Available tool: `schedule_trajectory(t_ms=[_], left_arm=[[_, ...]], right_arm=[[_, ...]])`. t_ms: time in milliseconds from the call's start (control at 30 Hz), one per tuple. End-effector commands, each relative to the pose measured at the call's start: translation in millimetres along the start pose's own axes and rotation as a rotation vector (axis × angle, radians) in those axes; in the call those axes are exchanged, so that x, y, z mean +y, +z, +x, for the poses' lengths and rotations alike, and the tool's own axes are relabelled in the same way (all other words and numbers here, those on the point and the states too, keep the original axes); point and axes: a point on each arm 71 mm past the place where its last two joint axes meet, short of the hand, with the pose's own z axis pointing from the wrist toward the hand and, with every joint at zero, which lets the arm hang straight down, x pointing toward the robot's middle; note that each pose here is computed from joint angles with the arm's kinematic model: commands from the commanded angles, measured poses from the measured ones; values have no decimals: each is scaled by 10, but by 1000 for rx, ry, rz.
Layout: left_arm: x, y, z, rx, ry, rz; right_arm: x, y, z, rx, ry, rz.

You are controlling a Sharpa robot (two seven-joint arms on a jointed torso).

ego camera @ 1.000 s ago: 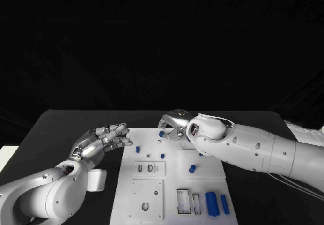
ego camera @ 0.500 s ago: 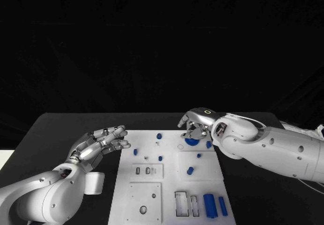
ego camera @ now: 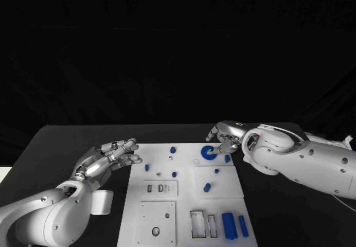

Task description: Assemble the parts on the task board

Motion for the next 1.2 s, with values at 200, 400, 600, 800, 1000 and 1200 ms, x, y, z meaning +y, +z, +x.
schedule_trajectory(t_ms=[200, 400, 600, 800, 1000, 1200], left_arm=[[-8, 4, 19, 22, -11, 3], [-7, 5, 18, 22, -11, 3], [-8, 5, 11, 20, -10, 2], [-7, 4, 6, 20, -10, 1], [-7, 3, 4, 19, -10, 0], [-7, 3, 2, 19, -10, -1]], right_arm=[[-24, 20, 92, 71, -20, 33], [-17, 39, 132, 84, -27, 33], [-9, 38, 158, 98, -30, 30], [-25, 33, 166, 103, -35, 35], [-43, 32, 164, 99, -38, 39], [-50, 34, 161, 94, -36, 39]])
